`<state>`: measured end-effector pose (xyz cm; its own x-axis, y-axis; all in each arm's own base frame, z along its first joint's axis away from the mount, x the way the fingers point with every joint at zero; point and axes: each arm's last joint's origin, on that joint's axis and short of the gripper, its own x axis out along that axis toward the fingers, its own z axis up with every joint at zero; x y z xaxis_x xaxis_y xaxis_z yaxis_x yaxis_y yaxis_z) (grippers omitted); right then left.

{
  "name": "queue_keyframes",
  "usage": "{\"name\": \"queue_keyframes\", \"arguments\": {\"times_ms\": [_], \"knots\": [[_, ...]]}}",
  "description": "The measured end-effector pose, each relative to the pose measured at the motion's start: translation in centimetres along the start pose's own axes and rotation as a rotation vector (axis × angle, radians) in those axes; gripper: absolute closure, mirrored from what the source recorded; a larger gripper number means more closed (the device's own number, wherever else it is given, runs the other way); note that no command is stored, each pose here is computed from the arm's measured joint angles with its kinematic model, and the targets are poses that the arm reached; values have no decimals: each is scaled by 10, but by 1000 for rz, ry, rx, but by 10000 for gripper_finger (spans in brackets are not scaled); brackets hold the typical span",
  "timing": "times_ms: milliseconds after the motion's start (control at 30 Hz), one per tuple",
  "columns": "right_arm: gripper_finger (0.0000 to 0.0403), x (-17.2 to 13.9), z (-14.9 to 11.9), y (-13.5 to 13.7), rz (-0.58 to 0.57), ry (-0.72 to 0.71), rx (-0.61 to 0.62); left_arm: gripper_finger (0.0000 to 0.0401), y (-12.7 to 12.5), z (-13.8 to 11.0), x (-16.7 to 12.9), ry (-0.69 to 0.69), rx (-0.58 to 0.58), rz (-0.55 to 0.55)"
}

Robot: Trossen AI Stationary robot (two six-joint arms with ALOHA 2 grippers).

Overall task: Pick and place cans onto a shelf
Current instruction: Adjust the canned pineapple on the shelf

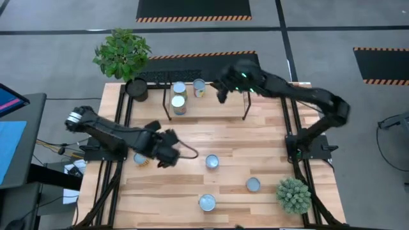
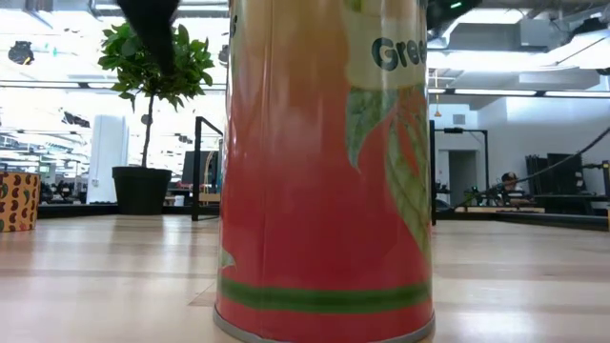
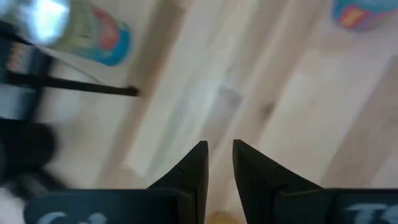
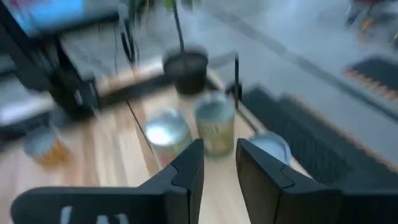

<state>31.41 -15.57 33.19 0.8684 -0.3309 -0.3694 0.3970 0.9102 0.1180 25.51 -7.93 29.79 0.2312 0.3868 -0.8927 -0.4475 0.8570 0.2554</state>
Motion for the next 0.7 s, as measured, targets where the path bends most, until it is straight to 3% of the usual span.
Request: {"name": "queue_keyframes", "arguments": {"times_ms": [200, 367, 700], "knots": [[285, 61, 5, -35, -4, 263, -118, 337, -3, -37, 20, -94, -153, -125], [285, 95, 8, -56, -1, 385, -228, 337, -7, -49, 30, -103, -184, -151], [285, 134, 15, -106, -64, 470, -184, 337, -11, -52, 31, -122, -192, -168]]}}
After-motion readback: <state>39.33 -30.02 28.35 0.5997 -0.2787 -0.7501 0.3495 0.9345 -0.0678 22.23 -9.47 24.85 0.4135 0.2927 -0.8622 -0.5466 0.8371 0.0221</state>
